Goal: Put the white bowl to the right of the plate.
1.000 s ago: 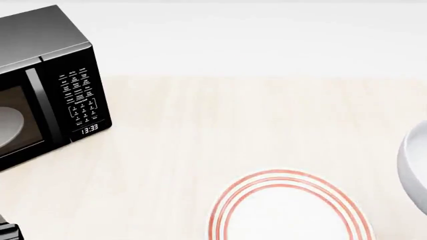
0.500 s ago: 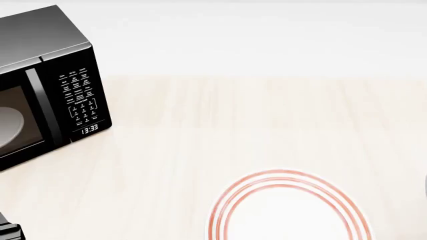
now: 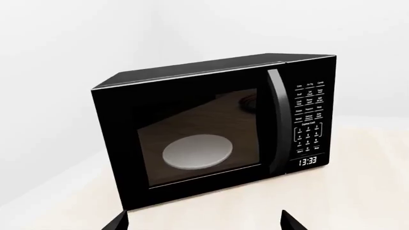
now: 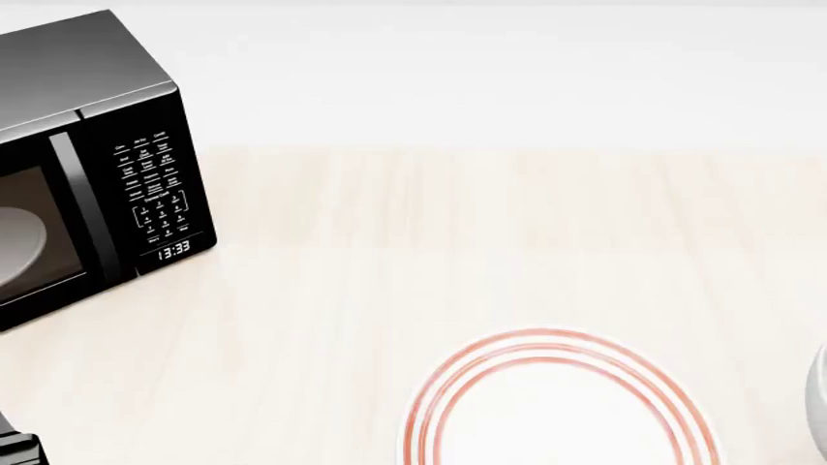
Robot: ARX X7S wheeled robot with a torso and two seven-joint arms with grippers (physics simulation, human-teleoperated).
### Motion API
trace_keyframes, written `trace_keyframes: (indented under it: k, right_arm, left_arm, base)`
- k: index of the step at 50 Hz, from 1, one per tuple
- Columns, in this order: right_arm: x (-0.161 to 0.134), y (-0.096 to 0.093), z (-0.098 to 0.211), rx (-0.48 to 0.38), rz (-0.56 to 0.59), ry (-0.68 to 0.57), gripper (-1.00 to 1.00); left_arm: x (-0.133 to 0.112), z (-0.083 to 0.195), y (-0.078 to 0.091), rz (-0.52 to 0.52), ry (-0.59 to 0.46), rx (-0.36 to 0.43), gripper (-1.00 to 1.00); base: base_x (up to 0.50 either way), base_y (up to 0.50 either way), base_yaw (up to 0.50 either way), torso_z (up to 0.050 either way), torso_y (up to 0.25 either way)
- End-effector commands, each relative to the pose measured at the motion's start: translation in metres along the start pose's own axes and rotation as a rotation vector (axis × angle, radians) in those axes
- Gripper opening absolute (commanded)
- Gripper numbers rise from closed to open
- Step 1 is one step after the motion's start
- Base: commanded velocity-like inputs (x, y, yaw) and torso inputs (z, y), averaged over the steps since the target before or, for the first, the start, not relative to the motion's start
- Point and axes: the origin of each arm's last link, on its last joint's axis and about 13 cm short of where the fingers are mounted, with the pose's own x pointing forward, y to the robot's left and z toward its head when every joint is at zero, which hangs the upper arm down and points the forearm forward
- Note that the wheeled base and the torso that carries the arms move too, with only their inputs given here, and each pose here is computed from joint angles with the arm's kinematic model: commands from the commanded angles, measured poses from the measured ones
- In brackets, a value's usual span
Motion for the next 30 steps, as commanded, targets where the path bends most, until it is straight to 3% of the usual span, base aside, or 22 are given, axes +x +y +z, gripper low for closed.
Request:
trace_keyframes:
  k: [1, 16, 19, 20, 30]
  right_arm:
    - [-0.002, 0.003, -0.001, 0.017, 0.028, -0.004, -1.0]
    - [0.01, 0.01, 0.002, 0.009, 0.019, -0.016, -1.0]
    - [0.006, 0.01, 0.001, 0.014, 0.074, -0.039, -1.0]
    - [0.004, 0.012, 0.001, -0.014, 0.063, -0.07, 1.0]
    - [-0.001, 0.015, -0.002, -0.019, 0.077, -0.08, 1.0]
  left_arm:
    - [0.0, 0.0, -0.001, 0.0, 0.001, 0.002, 1.0]
    - [0.0, -0.001, -0.001, -0.002, 0.003, 0.006, 1.0]
    - [0.0, -0.001, -0.001, -0.002, 0.002, 0.006, 1.0]
    - [0.0, -0.001, -0.001, -0.002, 0.003, 0.006, 1.0]
    - [0.0, -0.001, -0.001, -0.002, 0.004, 0.006, 1.0]
  base:
    - [0.0, 0.0, 0.0, 0.0, 0.0]
    - [0.0, 0.0, 0.0, 0.0, 0.0]
    - [0.0, 0.0, 0.0, 0.0, 0.0]
    - [0.0, 0.0, 0.0, 0.0, 0.0]
    - [0.0, 0.0, 0.0, 0.0, 0.0]
